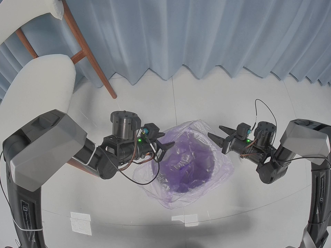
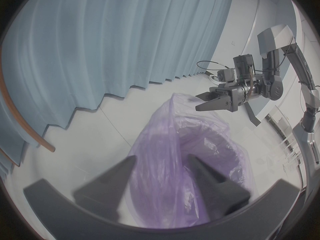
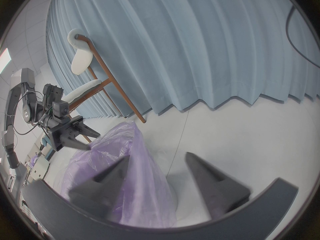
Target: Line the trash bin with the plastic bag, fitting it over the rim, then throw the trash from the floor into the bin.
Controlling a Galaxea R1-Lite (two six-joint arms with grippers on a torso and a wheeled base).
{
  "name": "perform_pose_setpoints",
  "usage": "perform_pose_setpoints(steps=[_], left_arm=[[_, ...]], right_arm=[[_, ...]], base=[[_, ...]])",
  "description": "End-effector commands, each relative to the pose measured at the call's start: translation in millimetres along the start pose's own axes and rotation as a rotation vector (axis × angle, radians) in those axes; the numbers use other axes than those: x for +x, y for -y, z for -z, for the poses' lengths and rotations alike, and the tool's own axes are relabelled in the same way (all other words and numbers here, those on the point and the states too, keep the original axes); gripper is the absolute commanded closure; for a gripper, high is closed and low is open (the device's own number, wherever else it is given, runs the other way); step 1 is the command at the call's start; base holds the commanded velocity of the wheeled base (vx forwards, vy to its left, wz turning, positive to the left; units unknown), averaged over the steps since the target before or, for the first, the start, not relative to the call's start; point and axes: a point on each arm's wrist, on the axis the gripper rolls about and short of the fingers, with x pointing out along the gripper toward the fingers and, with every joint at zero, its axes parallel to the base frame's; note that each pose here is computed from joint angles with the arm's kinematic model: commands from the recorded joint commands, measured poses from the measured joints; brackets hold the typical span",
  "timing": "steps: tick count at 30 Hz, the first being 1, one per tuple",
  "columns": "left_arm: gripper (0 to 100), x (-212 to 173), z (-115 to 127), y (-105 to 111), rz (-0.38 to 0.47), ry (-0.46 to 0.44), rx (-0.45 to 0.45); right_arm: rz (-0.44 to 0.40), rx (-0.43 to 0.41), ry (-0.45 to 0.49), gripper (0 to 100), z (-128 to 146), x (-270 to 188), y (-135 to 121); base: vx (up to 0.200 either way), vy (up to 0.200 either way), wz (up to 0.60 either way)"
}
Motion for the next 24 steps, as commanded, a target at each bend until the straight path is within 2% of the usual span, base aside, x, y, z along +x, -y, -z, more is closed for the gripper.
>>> perform_pose_setpoints(steps=[1, 4, 6, 8, 15, 18, 21, 24], left_arm=[[100, 4.7, -3.1, -9.8, -0.027, 0.021, -0.004], [100, 5.5, -10.0, -18.0, -0.048, 0.020, -0.014], [100, 5.2, -14.5, -22.6, -0.050, 0.009, -0.056], [100, 7.3, -17.3, -26.6, -0.054, 0.008, -0.125], [100, 14.4, -7.3, -51.7, -0.087, 0.000, -0.306], [100, 17.8, 2.6, -61.8, -0.108, -0.007, -0.353], [100, 19.0, 17.1, -71.8, -0.130, -0.024, -0.359], [100, 18.5, 10.8, -67.2, -0.115, -0.015, -0.348]], right_arm=[[0.004, 0.000, 0.012, 100, -0.7, 4.1, 3.7], [0.007, 0.014, 0.028, 100, -4.2, 5.9, 6.6], [0.007, 0.073, 0.025, 100, -4.9, 6.4, 6.8], [0.005, 0.168, 0.034, 100, -7.4, 9.5, 8.2], [0.013, 0.342, 0.067, 100, -8.2, 22.5, 23.8], [0.011, 0.384, 0.071, 100, -3.2, 28.2, 26.7], [0.006, 0.397, 0.064, 100, 1.7, 31.6, 26.2], [0.000, 0.403, 0.048, 100, 2.3, 33.2, 22.4]], base=[[0.000, 0.000, 0.00], [0.000, 0.000, 0.00], [0.000, 0.000, 0.00], [0.000, 0.000, 0.00], [0.000, 0.000, 0.00], [0.000, 0.000, 0.00], [0.000, 0.000, 0.00], [0.000, 0.000, 0.00]])
